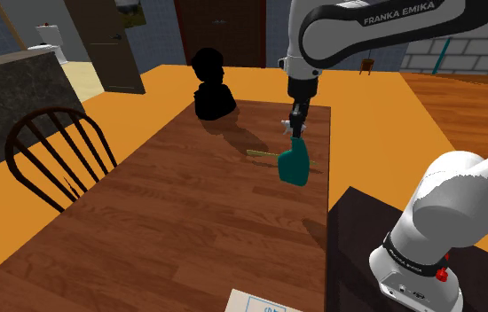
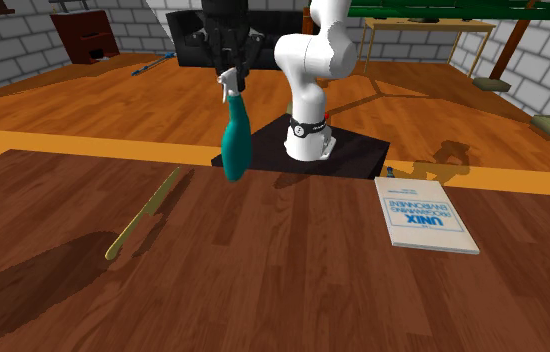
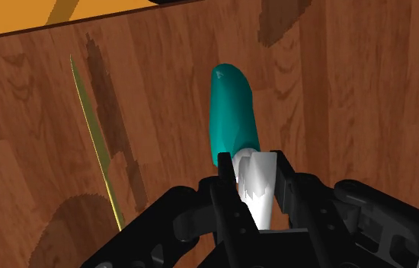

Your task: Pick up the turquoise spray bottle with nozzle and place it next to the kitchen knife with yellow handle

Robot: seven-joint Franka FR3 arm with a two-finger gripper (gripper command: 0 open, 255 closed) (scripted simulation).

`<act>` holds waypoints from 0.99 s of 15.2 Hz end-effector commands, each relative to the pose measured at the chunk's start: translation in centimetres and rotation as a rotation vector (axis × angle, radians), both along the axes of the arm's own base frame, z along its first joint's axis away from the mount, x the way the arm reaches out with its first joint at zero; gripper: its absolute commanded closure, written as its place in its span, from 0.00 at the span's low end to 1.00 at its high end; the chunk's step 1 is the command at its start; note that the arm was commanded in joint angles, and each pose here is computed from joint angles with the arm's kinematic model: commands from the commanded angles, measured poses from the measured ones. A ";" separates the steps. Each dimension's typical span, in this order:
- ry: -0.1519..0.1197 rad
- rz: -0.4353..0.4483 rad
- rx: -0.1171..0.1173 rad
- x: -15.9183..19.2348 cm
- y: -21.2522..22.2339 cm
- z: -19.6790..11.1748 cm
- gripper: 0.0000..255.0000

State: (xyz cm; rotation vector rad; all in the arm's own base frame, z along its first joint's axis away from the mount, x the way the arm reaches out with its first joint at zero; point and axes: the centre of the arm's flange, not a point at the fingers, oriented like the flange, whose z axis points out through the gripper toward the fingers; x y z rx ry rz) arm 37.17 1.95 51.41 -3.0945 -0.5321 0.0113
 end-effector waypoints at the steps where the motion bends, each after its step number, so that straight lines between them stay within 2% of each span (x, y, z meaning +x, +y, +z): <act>1: -0.001 0.000 0.000 0.1 0.0 -1.1 1.00; 15: -0.001 0.000 0.000 0.1 0.0 -8.3 1.00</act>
